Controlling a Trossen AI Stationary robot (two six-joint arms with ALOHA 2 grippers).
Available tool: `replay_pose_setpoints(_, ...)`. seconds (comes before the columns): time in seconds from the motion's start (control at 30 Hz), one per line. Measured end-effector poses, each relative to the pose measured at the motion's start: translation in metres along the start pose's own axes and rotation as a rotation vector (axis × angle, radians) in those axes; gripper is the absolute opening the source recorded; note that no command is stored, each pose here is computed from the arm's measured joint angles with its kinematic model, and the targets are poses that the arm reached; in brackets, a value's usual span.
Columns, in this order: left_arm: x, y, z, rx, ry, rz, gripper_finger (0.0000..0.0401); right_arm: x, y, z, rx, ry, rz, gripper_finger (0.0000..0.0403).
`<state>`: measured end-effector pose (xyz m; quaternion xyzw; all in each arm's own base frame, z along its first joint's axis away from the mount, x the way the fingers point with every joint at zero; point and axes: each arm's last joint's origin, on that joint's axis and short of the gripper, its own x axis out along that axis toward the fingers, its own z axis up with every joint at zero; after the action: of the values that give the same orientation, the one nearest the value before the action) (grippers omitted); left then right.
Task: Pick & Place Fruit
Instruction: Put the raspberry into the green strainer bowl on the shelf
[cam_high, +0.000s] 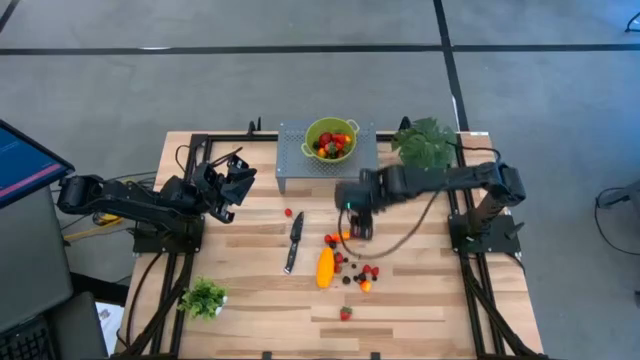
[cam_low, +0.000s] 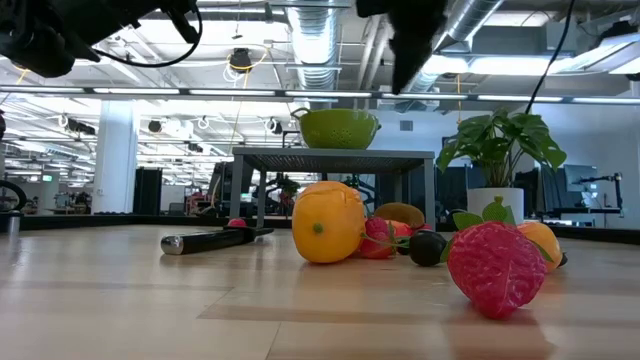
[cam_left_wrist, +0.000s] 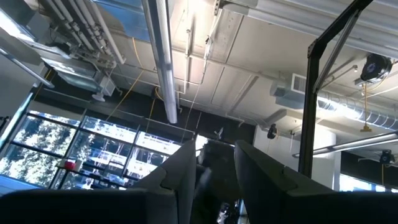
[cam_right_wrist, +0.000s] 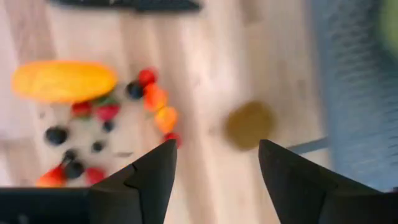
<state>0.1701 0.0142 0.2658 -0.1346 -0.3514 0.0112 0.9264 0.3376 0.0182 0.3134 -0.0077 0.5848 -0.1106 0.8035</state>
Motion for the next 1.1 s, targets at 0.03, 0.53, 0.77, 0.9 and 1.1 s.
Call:
replay_pose_setpoints(0.03, 0.0, 0.0, 0.0, 0.0, 0.0, 0.0, 0.0106, 0.001, 0.01, -0.005, -0.008, 0.007, 0.007, 0.0215)
replay_pose_setpoints(0.53, 0.0, 0.0, 0.0, 0.0, 0.001, -0.002, 0.0106, 0.028, 0.112, -0.064, -0.122, -0.065, -0.043, 0.0181)
replay_pose_setpoints(0.77, 0.0, 0.0, 0.0, 0.0, 0.001, -0.004, 0.0106, 0.025, 0.105, -0.096, -0.05, -0.127, -0.155, 0.0174)
replay_pose_setpoints(0.9, 0.0, 0.0, 0.0, 0.0, 0.001, -0.003, 0.0106, 0.017, 0.097, -0.113, 0.045, -0.211, -0.087, 0.0171)
replay_pose_setpoints(1.1, 0.0, 0.0, 0.0, 0.0, 0.0, -0.003, 0.0106, 0.01, 0.104, -0.146, 0.067, -0.311, 0.049, 0.0171)
